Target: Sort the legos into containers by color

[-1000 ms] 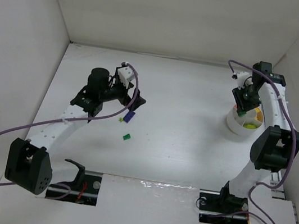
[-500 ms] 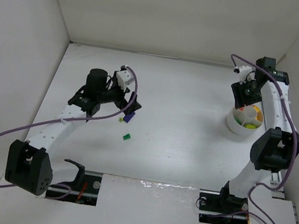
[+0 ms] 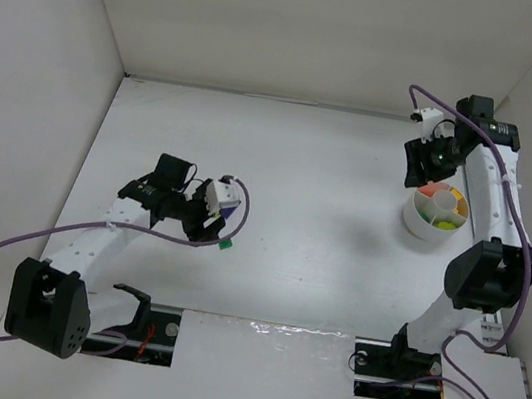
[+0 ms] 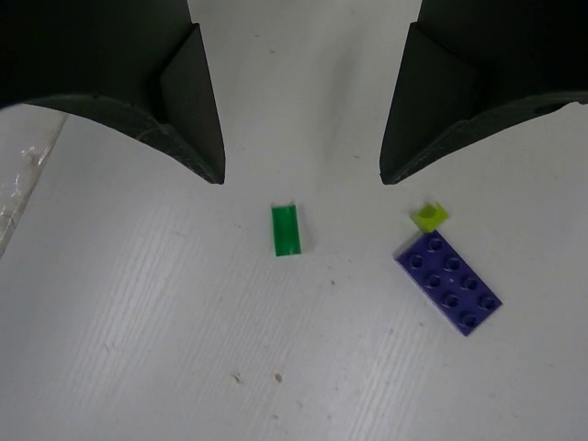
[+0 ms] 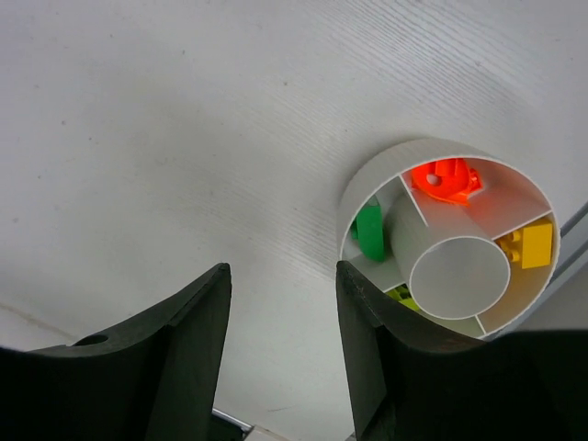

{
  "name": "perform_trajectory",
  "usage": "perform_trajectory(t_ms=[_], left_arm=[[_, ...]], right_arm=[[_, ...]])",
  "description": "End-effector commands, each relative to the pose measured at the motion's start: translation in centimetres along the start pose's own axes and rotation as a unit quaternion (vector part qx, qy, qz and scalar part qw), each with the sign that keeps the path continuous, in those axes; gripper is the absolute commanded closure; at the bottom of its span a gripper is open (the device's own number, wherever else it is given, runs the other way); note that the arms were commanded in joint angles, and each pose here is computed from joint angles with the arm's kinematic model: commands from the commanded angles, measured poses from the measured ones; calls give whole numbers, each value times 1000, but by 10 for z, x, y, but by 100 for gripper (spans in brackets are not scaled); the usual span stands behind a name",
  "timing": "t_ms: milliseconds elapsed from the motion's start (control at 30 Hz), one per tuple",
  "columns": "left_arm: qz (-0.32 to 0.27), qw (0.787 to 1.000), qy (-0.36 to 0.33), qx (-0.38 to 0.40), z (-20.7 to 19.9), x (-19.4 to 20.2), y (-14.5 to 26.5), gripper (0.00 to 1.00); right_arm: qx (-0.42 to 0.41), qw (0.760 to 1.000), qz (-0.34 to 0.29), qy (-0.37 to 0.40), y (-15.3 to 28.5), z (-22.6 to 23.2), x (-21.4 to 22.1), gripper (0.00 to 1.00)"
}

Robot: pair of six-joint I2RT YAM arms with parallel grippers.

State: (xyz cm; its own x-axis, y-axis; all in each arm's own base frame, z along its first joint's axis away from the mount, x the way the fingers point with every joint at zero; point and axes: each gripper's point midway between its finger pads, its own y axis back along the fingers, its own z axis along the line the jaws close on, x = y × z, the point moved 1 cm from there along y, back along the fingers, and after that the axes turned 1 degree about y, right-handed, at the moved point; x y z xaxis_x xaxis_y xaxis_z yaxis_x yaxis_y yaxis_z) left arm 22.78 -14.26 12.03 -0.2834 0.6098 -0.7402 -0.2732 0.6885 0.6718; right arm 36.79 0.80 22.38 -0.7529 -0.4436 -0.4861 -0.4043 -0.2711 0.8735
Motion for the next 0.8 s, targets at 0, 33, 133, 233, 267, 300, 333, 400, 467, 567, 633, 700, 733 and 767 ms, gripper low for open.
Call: perform_trajectory(t_ms=[0,33,133,233,267,300,333,400,467,567,633,700,733,767], left_arm=[[24,999,-19,18,-13,24,-2,35],[31,999,-16,17,-15,34,-6,35],[51,998,-28,1,-15,43,-12,37],[52,998,-22,-2,-14,44,-17,37],[55,998,-11,-8,-12,46,-18,37],[59,998,-13,-1,-14,46,-20,37],[72,997,-8,6,-16,52,-25,37],[83,997,2,2,-12,53,-28,37],[95,995,14,3,-8,57,-34,37],[111,994,18,16,-9,58,-42,37],[113,993,16,14,-7,55,-46,35],[114,993,19,9,-4,52,-52,35],[117,993,14,9,-5,52,-53,35],[113,993,16,5,-2,49,-55,34]], right_arm=[[-9,999,-29,12,14,11,-14,45],[-11,1000,-26,10,15,12,-12,45],[-6,999,-35,14,22,14,-14,45],[-2,999,-41,12,26,16,-14,45],[-2,999,-41,12,26,16,-14,45],[-2,999,-41,12,28,17,-12,45],[-3,999,-41,11,28,19,-10,45],[-3,999,-40,11,29,20,-8,45],[-5,999,-36,10,27,21,-6,45],[-3,999,-40,11,30,21,-6,45],[-3,999,-40,11,30,21,-6,45],[-3,999,-40,11,30,21,-6,45],[-1,999,-40,7,31,19,-5,45],[-1,999,-40,3,31,19,-5,45]])
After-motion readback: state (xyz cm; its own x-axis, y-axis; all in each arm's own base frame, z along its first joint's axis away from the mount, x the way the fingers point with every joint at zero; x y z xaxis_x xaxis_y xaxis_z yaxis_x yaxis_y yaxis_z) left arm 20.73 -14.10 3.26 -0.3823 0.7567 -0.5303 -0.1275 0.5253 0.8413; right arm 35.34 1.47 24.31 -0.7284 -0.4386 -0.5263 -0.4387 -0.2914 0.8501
